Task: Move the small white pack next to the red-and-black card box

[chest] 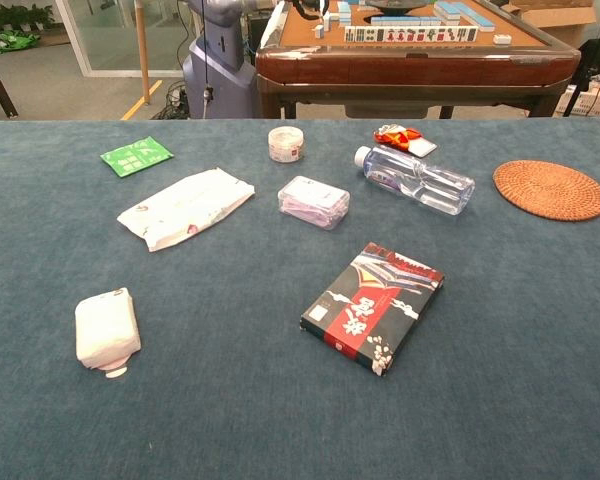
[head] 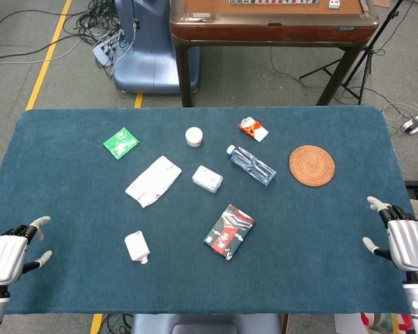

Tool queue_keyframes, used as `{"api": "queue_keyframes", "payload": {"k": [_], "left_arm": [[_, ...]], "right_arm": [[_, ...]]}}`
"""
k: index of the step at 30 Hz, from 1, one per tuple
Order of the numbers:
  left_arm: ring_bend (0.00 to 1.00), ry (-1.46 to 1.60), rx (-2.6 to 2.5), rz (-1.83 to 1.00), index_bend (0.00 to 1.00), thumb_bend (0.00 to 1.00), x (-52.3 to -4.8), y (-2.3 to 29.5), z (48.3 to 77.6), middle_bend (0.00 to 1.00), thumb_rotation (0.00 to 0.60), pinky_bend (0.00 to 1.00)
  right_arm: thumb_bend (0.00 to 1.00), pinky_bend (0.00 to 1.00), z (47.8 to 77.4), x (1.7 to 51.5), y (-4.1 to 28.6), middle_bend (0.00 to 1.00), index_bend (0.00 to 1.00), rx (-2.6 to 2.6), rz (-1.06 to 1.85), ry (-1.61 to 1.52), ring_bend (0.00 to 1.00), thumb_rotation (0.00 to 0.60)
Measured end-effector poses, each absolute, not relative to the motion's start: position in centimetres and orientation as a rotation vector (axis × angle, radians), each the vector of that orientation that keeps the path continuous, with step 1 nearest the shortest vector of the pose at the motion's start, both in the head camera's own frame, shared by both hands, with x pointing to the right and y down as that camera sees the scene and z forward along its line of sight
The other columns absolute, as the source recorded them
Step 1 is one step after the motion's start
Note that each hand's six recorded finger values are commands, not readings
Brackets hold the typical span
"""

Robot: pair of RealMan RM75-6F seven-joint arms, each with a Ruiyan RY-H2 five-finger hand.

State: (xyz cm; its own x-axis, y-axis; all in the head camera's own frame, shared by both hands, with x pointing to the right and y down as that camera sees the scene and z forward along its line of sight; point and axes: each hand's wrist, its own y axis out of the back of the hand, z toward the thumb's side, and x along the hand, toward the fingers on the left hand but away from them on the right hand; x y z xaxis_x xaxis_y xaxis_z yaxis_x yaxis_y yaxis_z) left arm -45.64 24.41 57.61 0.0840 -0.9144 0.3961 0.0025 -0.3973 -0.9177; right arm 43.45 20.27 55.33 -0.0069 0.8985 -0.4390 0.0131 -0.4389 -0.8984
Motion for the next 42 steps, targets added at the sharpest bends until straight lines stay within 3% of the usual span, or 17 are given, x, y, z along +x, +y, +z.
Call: {"api": "queue_keyframes", "payload": {"k": [11, 14, 18, 21, 27, 33, 42], "left_arm": [[0.42, 0.955, -1.574, -1.366, 0.24, 0.17, -44.8, 24.2, 57.1, 0.48, 0.6, 0.56], [0.32, 0.952, -1.607, -1.329, 0.21, 0.1, -44.2, 24.0, 57.3, 0.41, 0.6, 0.46], [0.08, 0.898, -1.668, -1.304, 0.07, 0.02, -43.5, 24.0, 58.0, 0.15, 0.6, 0.19], [0.0, 0.848, -1.711, -1.306, 0.03, 0.01, -42.8, 23.9, 58.8, 0.05, 0.6, 0.08], [0.0, 0.764, -1.733, -1.308, 0.02, 0.01, -41.6, 23.7, 60.1, 0.0, 0.6, 0.07], [0.0, 0.707, -1.736, -1.328, 0.0, 0.01, -40.4, 23.5, 61.4, 0.0, 0.6, 0.01], [0.0, 0.659, -1.77, -1.337, 0.0, 0.01, -38.7, 23.3, 62.8, 0.0, 0.6, 0.01]], "right_arm": [[0.14, 0.45, 54.7, 43.5, 20.4, 0.32, 0.21, -1.544, 1.517, -0.998, 0.26, 0.6], [0.14, 0.45, 54.4, 43.8, 20.4, 0.32, 0.21, -1.543, 1.517, -1.022, 0.26, 0.6], [0.14, 0.45, 53.9, 44.2, 20.3, 0.32, 0.21, -1.532, 1.52, -1.035, 0.26, 0.6], [0.14, 0.45, 53.4, 44.3, 20.1, 0.32, 0.21, -1.525, 1.503, -1.057, 0.26, 0.6], [0.14, 0.45, 52.8, 44.7, 20.0, 0.32, 0.21, -1.523, 1.497, -1.074, 0.26, 0.6], [0.14, 0.45, 52.4, 44.9, 19.7, 0.32, 0.21, -1.523, 1.487, -1.092, 0.26, 0.6], [0.14, 0.45, 52.1, 45.3, 19.4, 0.32, 0.22, -1.524, 1.493, -1.106, 0.26, 0.6]]}}
